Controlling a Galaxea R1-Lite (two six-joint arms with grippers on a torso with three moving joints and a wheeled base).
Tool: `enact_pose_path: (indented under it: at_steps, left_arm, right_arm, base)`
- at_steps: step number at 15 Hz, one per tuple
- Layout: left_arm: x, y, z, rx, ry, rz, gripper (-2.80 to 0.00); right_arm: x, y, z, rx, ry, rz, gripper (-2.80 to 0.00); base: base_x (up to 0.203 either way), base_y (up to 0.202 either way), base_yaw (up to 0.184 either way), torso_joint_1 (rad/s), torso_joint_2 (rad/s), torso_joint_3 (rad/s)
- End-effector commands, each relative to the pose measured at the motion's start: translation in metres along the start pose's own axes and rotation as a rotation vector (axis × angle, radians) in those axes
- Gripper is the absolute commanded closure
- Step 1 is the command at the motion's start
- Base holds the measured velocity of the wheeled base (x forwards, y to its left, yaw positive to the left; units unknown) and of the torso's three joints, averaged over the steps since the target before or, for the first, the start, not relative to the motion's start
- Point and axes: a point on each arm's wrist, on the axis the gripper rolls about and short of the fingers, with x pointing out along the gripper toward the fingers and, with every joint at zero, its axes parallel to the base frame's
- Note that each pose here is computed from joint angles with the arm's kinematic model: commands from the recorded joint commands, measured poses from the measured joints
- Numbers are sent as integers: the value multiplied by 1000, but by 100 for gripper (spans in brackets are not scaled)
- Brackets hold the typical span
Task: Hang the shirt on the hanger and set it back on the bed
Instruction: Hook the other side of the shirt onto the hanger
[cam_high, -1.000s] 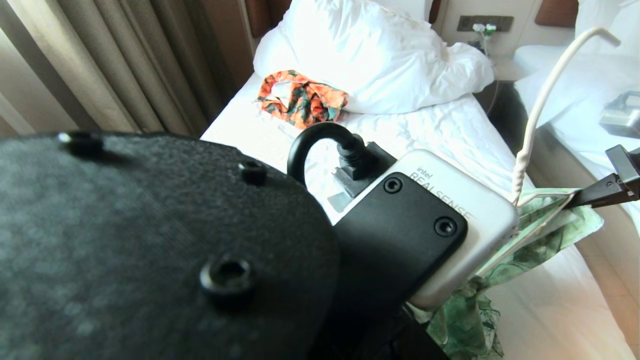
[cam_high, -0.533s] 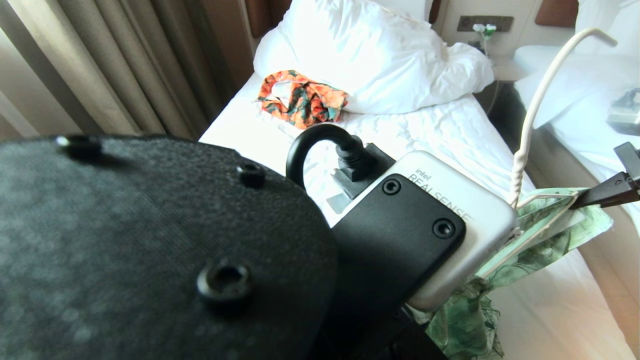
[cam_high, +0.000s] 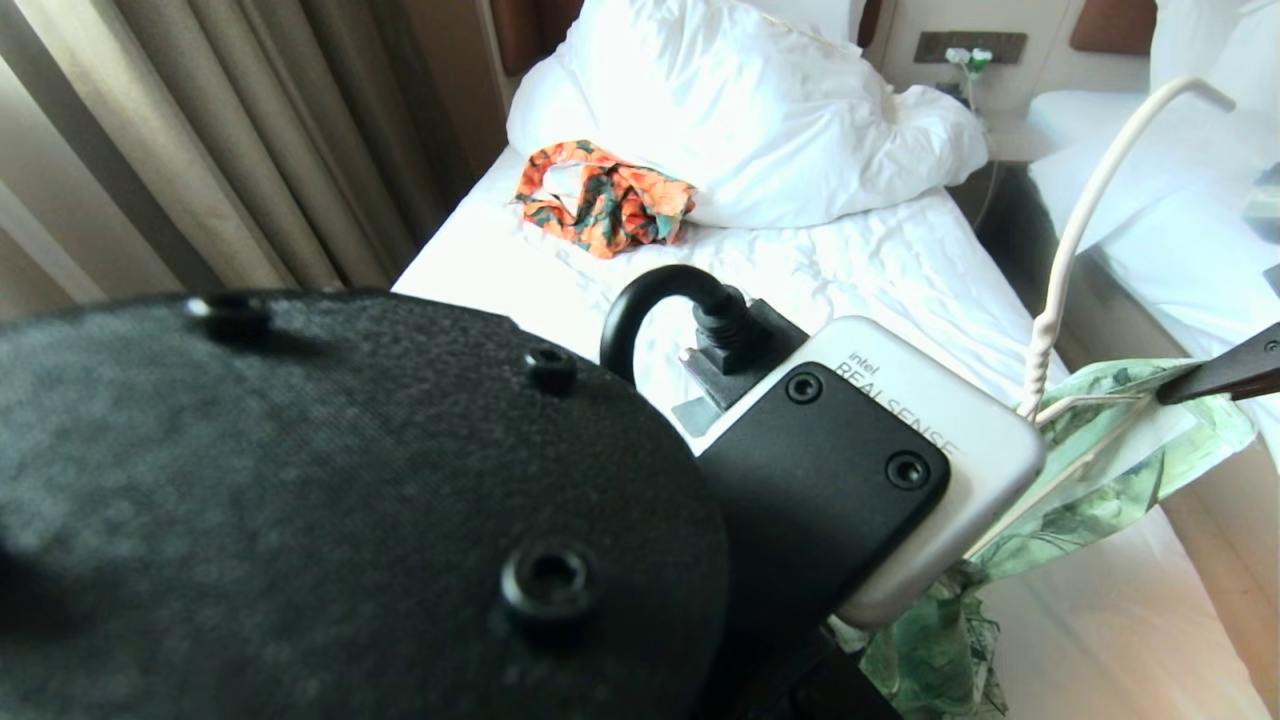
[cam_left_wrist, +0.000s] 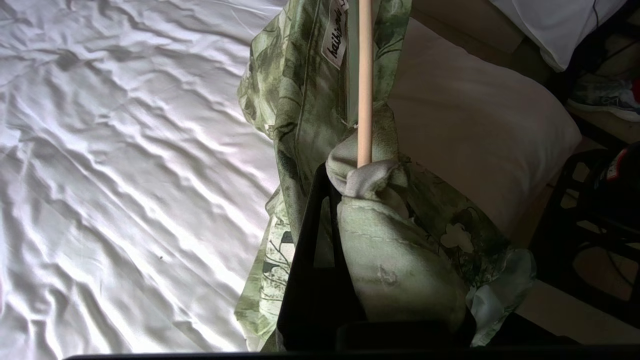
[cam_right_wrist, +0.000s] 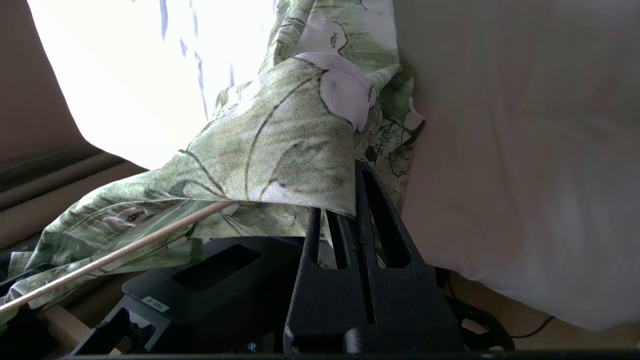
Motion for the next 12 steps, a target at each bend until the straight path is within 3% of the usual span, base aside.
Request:
enact_pose_path:
  at_steps: [1,9,12]
  left_arm:
    - [2,-1,-1,2,4,2,0]
    - [12,-5,-5,7,26,3,0]
    - [24,-9,-7,-26,-19,10,0]
  right_arm:
    - [-3,8,-4,-20,-1,13,0]
    - [-22,45,-26,-138,-28,77,0]
    - [-25,58,-30,-186,-50,115,0]
  base:
    - [0,0,0,0,0,0]
    - [0,0,0,0,0,0]
    - [0,0,0,0,0,0]
